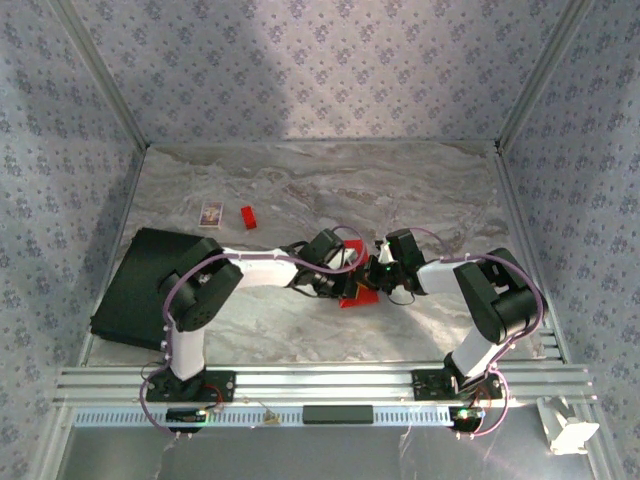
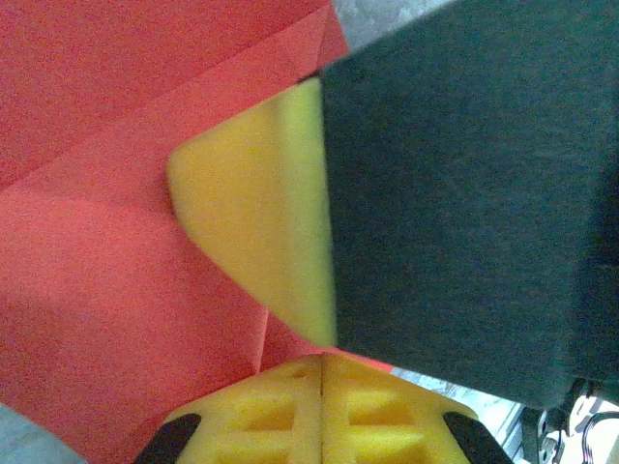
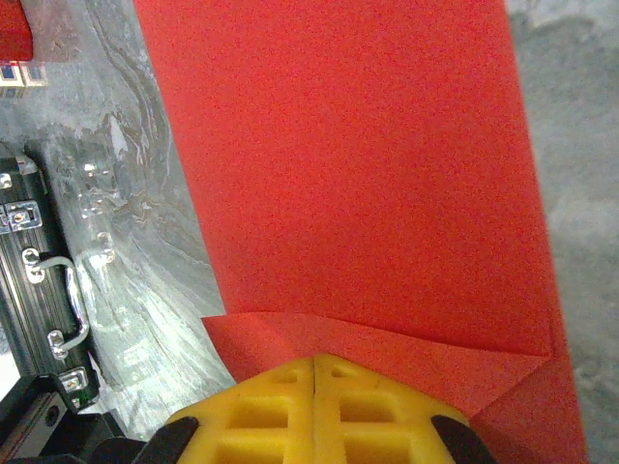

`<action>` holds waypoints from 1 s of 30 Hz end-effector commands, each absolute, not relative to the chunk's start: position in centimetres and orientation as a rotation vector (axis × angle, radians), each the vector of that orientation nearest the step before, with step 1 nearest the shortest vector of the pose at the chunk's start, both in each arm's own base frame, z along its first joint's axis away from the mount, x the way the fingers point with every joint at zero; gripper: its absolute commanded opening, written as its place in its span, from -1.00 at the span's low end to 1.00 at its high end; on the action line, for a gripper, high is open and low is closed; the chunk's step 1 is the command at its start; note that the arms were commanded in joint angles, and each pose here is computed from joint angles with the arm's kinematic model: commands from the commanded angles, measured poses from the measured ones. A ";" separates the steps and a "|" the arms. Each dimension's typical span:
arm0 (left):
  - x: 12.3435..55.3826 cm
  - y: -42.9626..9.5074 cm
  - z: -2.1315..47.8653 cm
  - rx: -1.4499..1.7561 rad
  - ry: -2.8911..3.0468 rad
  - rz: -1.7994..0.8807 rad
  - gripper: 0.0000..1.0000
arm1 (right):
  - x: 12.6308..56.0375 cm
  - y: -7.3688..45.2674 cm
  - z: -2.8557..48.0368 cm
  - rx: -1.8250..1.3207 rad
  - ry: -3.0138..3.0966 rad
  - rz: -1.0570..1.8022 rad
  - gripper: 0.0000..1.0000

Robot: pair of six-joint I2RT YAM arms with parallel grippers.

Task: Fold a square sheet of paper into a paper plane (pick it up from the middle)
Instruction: Fold the triangle a second time at the center of the table.

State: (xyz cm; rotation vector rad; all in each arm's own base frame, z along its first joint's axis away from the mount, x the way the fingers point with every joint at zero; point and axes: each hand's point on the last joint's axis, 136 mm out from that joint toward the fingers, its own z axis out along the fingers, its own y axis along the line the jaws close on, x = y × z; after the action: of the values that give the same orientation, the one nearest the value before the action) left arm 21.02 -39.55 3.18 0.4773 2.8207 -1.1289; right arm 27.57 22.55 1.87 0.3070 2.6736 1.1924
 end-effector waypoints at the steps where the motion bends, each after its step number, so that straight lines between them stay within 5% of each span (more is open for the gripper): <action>1: 20.2 -39.3 2.6 0.465 2.840 -1.153 -0.86 | 25.1 20.4 -1.5 0.425 2.814 1.055 -1.00; 25: 16.6 -36.2 2.4 0.448 2.892 -1.171 -0.87 | 25.0 19.8 -1.7 0.445 2.812 1.041 -1.00; 30: 17.6 -36.7 5.8 0.452 2.767 -1.196 -0.87 | 25.1 20.1 -1.4 0.439 2.806 1.055 -1.00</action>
State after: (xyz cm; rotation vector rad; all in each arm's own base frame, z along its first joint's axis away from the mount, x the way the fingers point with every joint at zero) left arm 17.21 -36.14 2.92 0.4305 2.8551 -1.1604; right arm 27.57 22.32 1.84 0.3146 2.6691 1.1966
